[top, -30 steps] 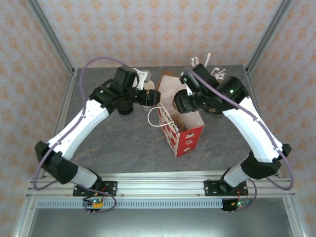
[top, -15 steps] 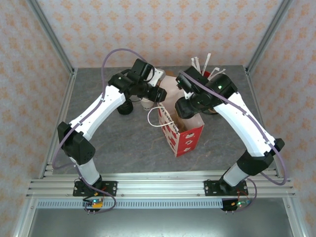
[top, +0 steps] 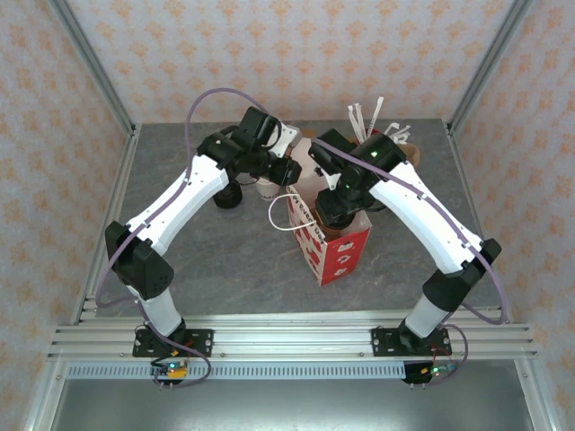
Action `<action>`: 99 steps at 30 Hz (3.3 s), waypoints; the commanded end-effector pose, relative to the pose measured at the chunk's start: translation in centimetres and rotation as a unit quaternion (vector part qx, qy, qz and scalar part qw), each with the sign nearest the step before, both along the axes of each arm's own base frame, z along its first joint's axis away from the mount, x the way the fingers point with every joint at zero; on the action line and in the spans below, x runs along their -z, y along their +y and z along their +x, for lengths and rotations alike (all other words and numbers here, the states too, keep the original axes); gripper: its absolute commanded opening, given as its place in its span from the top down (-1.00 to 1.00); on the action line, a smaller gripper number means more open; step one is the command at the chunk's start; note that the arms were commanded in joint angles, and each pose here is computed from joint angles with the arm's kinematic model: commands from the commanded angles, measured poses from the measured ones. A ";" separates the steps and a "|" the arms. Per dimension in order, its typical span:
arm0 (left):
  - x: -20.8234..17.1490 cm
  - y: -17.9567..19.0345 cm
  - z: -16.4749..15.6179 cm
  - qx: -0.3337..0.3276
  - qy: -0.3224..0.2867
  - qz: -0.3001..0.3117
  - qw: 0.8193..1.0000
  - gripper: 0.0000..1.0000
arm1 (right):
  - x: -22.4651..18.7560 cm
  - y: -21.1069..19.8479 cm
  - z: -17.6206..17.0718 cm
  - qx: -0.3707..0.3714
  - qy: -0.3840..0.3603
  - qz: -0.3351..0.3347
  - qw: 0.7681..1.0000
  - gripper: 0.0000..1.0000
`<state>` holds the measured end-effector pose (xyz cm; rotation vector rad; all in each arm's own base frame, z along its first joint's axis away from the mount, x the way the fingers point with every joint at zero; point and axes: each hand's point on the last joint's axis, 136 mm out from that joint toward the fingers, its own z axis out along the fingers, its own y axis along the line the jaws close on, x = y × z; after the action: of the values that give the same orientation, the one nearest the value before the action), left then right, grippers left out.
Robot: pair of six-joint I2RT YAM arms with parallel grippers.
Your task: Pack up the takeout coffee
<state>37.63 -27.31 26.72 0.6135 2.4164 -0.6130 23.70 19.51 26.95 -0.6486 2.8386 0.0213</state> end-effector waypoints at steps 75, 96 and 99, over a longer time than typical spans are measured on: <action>-0.4 -0.1 0.0 -0.008 -0.007 -0.008 1.000 0.41 | 9.0 -0.1 -0.3 0.039 0.082 -0.033 0.995 -0.06; -0.4 0.1 -0.1 -0.008 -0.005 -0.005 1.000 0.41 | 10.7 -0.2 0.0 0.042 0.094 -0.031 0.994 -0.05; -0.4 0.0 -0.1 -0.007 -0.005 -0.005 1.000 0.41 | 11.0 -0.2 0.0 0.042 0.096 -0.033 0.994 -0.05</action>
<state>37.72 -27.34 26.47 0.5941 2.4232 -0.6184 23.69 19.57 16.06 -0.5556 3.0633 -0.0243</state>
